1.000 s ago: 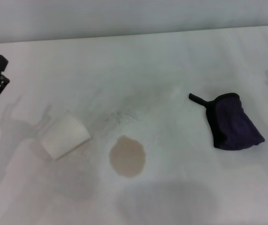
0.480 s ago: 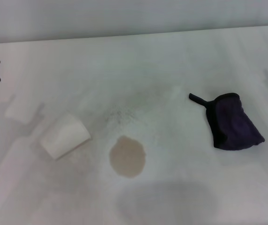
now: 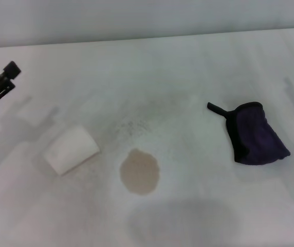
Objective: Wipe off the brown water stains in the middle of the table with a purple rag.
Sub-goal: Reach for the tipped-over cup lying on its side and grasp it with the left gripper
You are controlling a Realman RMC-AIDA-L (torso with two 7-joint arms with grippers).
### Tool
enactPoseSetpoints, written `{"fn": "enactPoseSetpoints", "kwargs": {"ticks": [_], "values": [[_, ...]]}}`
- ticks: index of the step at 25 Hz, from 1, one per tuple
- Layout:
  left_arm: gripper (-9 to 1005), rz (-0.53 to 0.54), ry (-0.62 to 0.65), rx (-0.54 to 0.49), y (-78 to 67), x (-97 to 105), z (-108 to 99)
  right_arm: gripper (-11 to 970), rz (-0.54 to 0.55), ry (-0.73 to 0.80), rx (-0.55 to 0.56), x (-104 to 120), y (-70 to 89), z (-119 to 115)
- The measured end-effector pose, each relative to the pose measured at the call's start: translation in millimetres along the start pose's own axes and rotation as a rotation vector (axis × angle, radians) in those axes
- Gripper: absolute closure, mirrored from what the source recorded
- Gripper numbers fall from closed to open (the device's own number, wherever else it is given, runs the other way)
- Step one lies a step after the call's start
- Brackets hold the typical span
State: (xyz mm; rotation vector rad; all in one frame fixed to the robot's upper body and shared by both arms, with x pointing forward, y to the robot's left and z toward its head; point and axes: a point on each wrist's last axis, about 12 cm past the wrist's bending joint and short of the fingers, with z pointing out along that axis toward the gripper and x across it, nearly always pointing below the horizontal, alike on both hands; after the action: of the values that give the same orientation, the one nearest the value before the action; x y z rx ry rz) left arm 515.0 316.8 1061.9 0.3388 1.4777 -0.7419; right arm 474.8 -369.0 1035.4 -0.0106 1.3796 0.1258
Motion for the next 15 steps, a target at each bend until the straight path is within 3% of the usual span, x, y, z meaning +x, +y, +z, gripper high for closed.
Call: {"fn": "enactPoseSetpoints", "kwargs": {"ticks": [6,12,13,14,15], "values": [[122,-0.084,0.188,0.074,18.4,-29.0,14.1,102,-0.001,0.007,-0.004,0.7,0.6,1.9],[122,-0.084,0.39,0.116,29.5,-73.1,21.0,102,-0.01,0.013,0.01,0.3,-2.0,8.0],[123,-0.084,0.39,0.116,29.5,-73.1,21.0,102,-0.011,0.023,0.013,1.2,-2.1,10.9],[123,-0.072,0.503,0.106,30.5,-82.3,24.7,102,-0.011,0.031,0.014,2.0,-1.9,14.0],[123,-0.068,0.532,0.106,30.0,-85.4,26.3,102,-0.011,0.034,0.013,2.2,-1.5,16.3]]}}
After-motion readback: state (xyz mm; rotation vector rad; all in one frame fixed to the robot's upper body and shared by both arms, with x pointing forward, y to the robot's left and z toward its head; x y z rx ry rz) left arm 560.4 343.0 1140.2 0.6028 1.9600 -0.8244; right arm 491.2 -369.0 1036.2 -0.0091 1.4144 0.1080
